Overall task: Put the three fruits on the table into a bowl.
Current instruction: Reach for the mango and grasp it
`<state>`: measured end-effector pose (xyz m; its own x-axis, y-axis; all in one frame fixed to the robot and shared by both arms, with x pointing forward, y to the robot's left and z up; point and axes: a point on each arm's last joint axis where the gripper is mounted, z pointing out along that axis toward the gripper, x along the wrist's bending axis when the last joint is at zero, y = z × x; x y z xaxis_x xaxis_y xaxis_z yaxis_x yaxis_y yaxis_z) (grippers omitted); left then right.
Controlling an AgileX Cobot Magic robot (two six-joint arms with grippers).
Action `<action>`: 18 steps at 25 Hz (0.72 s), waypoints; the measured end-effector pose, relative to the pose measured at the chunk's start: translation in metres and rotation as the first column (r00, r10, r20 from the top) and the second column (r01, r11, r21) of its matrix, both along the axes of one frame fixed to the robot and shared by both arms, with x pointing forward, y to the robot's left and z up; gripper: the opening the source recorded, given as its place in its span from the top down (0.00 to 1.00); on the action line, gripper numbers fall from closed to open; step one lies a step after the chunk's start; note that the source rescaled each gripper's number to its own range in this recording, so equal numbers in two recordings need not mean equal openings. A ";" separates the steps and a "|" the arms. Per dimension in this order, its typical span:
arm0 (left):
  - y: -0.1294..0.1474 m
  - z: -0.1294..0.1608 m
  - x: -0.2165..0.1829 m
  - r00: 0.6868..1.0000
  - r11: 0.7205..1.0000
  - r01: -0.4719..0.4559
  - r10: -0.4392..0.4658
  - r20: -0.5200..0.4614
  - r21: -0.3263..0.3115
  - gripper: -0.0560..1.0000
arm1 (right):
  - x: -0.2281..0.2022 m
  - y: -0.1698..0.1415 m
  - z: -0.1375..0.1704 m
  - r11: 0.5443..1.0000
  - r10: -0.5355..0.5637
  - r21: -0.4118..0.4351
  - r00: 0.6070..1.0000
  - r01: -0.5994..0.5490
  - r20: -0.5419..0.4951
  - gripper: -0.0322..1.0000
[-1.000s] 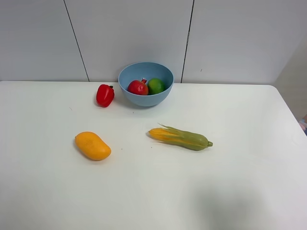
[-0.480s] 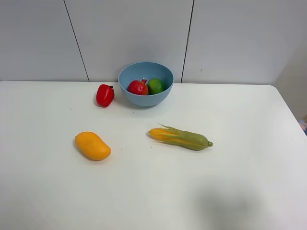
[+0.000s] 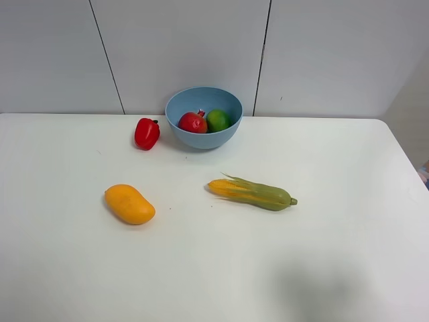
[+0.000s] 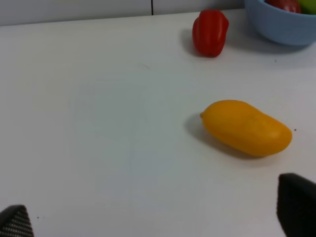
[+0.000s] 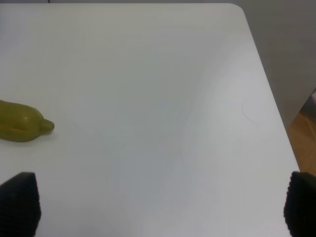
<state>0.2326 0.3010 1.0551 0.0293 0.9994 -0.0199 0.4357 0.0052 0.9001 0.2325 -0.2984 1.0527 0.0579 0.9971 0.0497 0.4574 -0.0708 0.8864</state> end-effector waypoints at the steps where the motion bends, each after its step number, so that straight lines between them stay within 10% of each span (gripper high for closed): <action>1: 0.000 0.000 0.000 1.000 1.000 0.000 0.000 0.000 0.000 0.00 | 0.000 0.000 0.000 1.000 0.000 0.000 1.000 0.000 0.000 0.00; 18: 0.000 0.000 0.000 1.000 1.000 0.000 0.000 0.000 0.000 0.00 | 0.000 0.000 0.000 1.000 0.000 0.001 1.000 0.000 0.000 0.00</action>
